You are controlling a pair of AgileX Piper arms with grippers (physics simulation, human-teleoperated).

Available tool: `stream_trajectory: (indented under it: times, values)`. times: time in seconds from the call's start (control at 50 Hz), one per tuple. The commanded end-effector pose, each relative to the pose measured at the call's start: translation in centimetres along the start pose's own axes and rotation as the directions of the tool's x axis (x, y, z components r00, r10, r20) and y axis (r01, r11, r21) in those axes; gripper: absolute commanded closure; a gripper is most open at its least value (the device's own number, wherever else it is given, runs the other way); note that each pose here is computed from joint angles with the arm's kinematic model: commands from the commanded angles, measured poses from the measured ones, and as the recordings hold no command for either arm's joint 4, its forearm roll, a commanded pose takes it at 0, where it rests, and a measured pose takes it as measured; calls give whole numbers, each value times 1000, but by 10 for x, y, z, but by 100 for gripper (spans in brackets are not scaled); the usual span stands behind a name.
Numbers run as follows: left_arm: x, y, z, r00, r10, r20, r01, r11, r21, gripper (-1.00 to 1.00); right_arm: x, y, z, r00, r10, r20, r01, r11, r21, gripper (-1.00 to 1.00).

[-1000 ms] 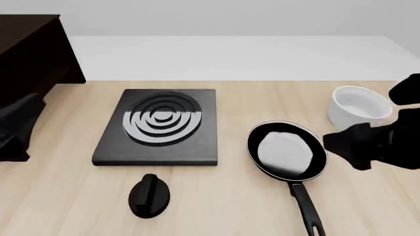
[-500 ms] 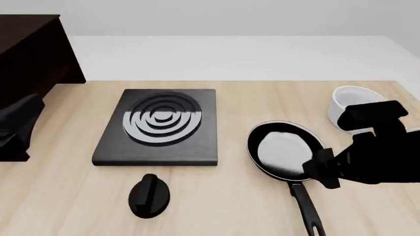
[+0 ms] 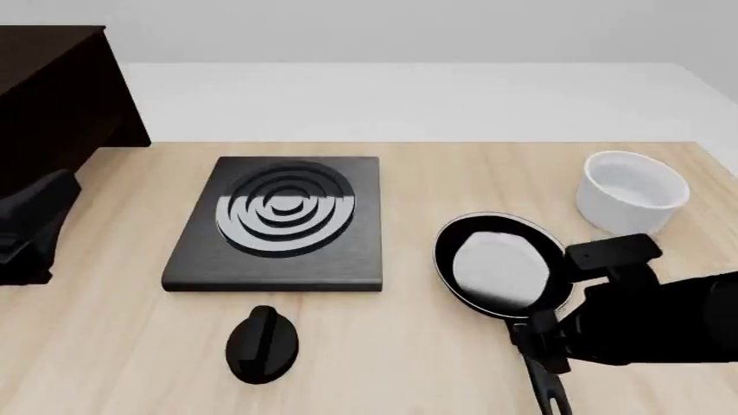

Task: Put the frying pan on the cabinet shelf.

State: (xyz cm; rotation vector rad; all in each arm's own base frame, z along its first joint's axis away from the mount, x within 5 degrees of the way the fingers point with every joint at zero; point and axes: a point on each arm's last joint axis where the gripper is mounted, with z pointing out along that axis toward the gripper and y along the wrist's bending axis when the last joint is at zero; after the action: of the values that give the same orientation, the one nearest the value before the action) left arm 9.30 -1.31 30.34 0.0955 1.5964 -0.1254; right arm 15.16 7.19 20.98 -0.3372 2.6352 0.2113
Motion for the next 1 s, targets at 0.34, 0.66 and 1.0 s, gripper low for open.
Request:
stream_trajectory:
  times: [0.34,0.66,1.0]
  values:
    - [1,0,-1,1000,10,3,-10,1000,3,-100,43,-2,44,997,47,-69,-47,999,-2,-100]
    - [5,0,0,1000,14,1,-14,1000,5,-100,58,4,52,995,53,-82,-55,998,-24,-100]
    - [17,-1,5,1000,23,-19,-23,1000,10,-100,36,-9,32,998,55,8,-56,998,5,100]
